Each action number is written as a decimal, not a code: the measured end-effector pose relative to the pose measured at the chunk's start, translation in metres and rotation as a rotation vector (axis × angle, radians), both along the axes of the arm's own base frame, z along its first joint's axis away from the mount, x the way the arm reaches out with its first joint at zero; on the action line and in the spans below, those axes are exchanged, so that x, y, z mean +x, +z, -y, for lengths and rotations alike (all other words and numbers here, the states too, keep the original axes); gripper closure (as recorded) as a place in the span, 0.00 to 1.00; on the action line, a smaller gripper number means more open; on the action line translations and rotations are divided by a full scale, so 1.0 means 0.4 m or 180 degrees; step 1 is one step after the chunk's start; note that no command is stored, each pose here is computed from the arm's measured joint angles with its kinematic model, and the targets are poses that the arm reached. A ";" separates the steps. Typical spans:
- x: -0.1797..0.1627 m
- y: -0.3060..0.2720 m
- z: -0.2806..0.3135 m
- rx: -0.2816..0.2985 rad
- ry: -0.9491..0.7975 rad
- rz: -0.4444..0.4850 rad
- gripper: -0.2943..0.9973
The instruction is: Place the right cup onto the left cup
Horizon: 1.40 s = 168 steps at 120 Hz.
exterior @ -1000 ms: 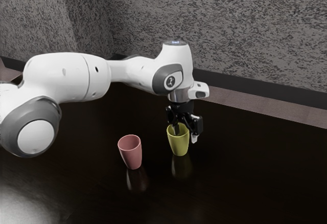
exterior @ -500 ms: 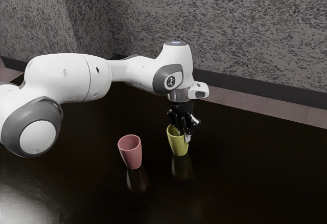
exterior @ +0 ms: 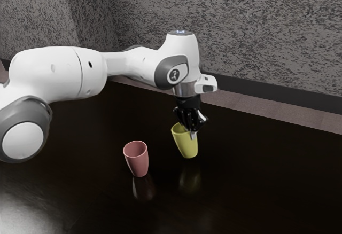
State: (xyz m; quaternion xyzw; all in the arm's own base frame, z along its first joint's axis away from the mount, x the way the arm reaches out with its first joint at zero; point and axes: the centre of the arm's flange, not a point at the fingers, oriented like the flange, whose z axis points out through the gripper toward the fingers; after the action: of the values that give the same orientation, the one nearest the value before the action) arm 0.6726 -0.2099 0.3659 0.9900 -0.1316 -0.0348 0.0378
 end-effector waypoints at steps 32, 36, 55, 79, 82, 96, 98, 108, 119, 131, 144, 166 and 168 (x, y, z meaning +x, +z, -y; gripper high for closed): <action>-0.113 0.161 -0.036 0.0166 -0.0002 0.0165 0.83; -0.126 0.177 -0.043 0.0193 0.0005 0.0184 0.83; -0.175 0.244 -0.065 0.0323 0.0035 0.0287 0.84; -0.245 0.290 -0.105 0.0454 0.0142 0.0291 0.84; -0.253 0.289 -0.113 0.0468 0.0163 0.0277 0.84; -0.287 0.281 -0.137 0.0517 0.0256 0.0210 0.84; -0.291 0.279 -0.140 0.0523 0.0269 0.0199 0.84; -0.308 0.271 -0.152 0.0548 0.0336 0.0155 0.83; -0.314 0.257 -0.165 0.0569 0.0410 0.0109 0.83; -0.313 0.247 -0.181 0.0584 0.0493 0.0079 0.83; -0.308 0.241 -0.197 0.0591 0.0577 0.0066 0.83; -0.295 0.214 -0.216 0.0604 0.0682 0.0025 0.83; -0.293 0.211 -0.216 0.0606 0.0688 0.0020 0.83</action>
State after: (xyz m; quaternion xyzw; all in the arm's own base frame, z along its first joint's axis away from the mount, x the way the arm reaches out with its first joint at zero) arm 0.5554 -0.1234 0.4503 0.9976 -0.0204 -0.0397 -0.0531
